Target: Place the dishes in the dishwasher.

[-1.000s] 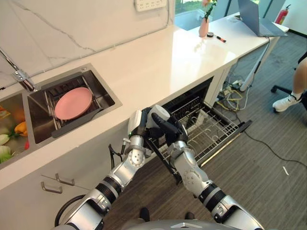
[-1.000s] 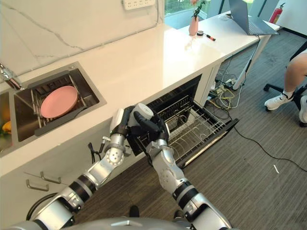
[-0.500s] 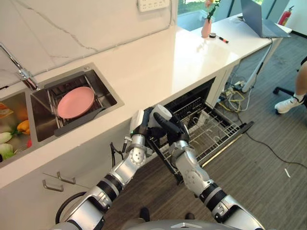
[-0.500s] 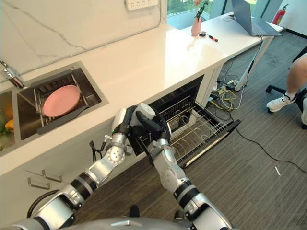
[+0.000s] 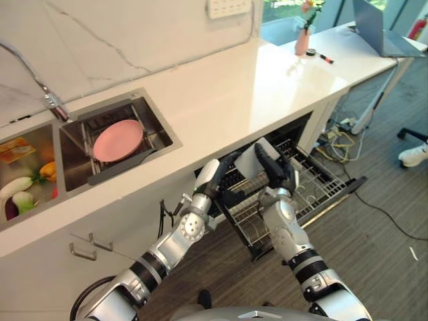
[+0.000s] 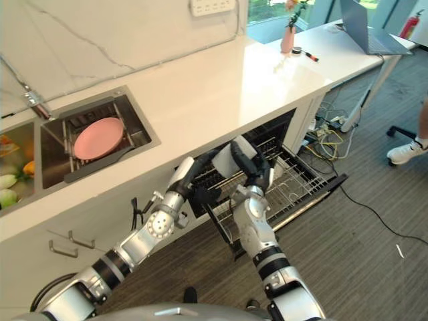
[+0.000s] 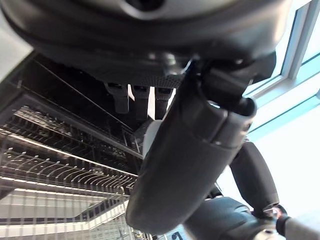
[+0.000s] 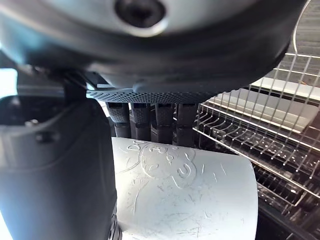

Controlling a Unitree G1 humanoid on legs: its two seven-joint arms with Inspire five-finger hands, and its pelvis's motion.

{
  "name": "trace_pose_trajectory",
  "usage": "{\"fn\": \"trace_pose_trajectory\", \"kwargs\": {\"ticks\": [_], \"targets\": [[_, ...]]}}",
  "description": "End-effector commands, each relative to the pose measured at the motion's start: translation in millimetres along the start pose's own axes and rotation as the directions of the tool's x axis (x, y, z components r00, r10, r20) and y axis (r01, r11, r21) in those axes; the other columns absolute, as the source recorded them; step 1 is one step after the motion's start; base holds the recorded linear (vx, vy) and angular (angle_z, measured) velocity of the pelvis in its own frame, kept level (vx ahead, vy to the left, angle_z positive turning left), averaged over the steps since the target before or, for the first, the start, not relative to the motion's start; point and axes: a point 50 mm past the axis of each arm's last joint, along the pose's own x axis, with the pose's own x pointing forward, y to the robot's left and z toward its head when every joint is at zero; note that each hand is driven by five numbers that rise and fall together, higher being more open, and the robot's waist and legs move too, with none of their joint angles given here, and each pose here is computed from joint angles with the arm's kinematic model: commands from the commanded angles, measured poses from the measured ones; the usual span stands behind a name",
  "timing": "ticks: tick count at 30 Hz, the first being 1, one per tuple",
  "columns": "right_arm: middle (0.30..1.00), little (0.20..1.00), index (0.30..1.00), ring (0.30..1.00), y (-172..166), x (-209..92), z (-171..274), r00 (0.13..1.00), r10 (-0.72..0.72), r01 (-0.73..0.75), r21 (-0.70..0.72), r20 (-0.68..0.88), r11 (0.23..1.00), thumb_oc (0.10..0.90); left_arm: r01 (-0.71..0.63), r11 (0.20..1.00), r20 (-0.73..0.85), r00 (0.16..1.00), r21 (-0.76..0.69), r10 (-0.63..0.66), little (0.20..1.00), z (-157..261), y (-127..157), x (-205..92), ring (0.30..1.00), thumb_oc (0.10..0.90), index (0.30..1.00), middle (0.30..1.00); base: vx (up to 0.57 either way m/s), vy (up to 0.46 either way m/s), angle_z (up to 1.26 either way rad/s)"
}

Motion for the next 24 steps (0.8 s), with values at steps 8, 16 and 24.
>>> {"fn": "trace_pose_trajectory", "kwargs": {"ticks": [8, 16, 24], "targets": [[0.3, 0.3, 0.3, 0.3, 52.5, 22.3, 41.6, 0.979, 0.121, -0.117, -0.037, 0.167, 0.992, 0.4, -0.009, 1.0, 0.088, 0.996, 0.012, 0.008, 0.9, -1.8, 32.3, -13.0, 0.9, 0.8, 0.9, 0.9, -0.02, -0.011, 0.16], [0.3, 0.3, 0.3, 0.3, 1.1, 46.9, 47.1, 0.984, 0.061, -0.007, -0.306, 0.167, 0.952, 0.4, -0.022, 0.989, -0.197, 0.98, -0.149, -0.008, 0.9, -65.9, 42.5, -60.7, 0.9, 0.8, 0.9, 0.9, -0.01, -0.018, 0.35], [0.3, 0.3, 0.3, 0.3, -89.8, 68.6, 67.4, 0.972, -0.12, 0.225, -0.666, 0.201, 0.712, 0.4, 0.006, 1.0, -0.404, 0.915, 0.031, 0.007, 0.9, -116.4, 62.6, -103.4, 0.9, 0.8, 0.9, 0.9, 0.01, -0.013, 0.39]]}}
